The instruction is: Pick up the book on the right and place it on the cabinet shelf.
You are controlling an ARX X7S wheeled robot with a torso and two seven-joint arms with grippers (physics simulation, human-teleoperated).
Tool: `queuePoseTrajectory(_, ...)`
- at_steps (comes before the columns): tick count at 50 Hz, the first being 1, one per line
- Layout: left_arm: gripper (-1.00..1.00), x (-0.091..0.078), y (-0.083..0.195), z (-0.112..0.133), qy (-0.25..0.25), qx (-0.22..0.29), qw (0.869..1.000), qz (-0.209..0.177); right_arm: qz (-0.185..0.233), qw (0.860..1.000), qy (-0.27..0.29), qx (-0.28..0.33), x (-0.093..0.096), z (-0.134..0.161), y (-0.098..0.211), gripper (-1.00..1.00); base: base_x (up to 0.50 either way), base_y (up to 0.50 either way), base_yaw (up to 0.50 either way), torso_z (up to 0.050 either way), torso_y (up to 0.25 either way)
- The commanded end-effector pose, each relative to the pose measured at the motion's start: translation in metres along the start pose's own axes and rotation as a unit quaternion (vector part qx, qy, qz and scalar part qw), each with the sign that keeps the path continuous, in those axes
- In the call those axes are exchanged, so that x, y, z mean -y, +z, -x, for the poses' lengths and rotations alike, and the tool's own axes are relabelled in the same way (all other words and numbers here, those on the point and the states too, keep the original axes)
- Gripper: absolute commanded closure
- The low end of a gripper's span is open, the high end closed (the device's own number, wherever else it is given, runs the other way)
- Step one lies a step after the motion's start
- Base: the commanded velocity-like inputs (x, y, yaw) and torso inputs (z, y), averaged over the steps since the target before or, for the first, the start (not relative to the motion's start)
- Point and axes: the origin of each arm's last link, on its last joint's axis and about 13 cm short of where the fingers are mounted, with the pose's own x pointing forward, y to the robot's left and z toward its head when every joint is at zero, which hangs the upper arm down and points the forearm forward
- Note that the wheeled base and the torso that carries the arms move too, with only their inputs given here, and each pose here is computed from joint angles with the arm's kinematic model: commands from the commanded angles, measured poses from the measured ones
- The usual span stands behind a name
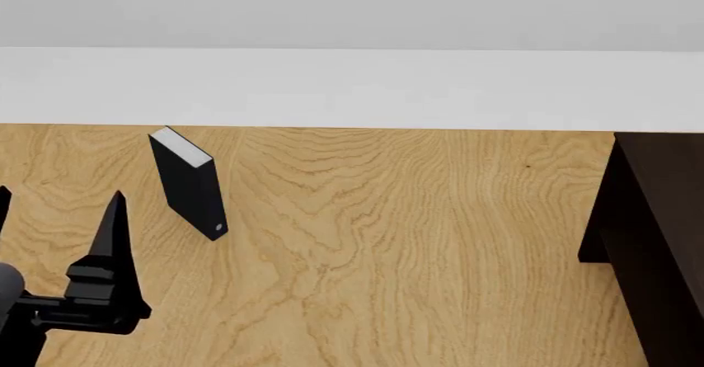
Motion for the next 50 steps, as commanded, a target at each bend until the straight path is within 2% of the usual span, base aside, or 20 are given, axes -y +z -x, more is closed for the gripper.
queuePoseTrajectory(1, -1.00, 0.000, 0.000, 0.000, 0.001, 0.000, 1.000, 0.000, -0.006, 1.000, -0.007, -0.010, 0.003, -0.008, 0.000, -1.00, 0.00, 0.00, 0.00, 0.000, 0.000)
queuePoseTrajectory(16, -1.00, -0.001, 0.000, 0.000, 0.003, -0.001, 1.000, 0.001, -0.007, 1.000, -0.003, -0.018, 0.001, -0.022, 0.011, -1.00, 0.00, 0.00, 0.00, 0.000, 0.000)
queuePoseTrajectory(50, -1.00, -0.001, -0.001, 0.000, 0.002, -0.001, 1.000, -0.001, -0.022, 0.998, 0.003, -0.054, 0.011, -0.058, -0.008, -1.00, 0.00, 0.00, 0.00, 0.000, 0.000)
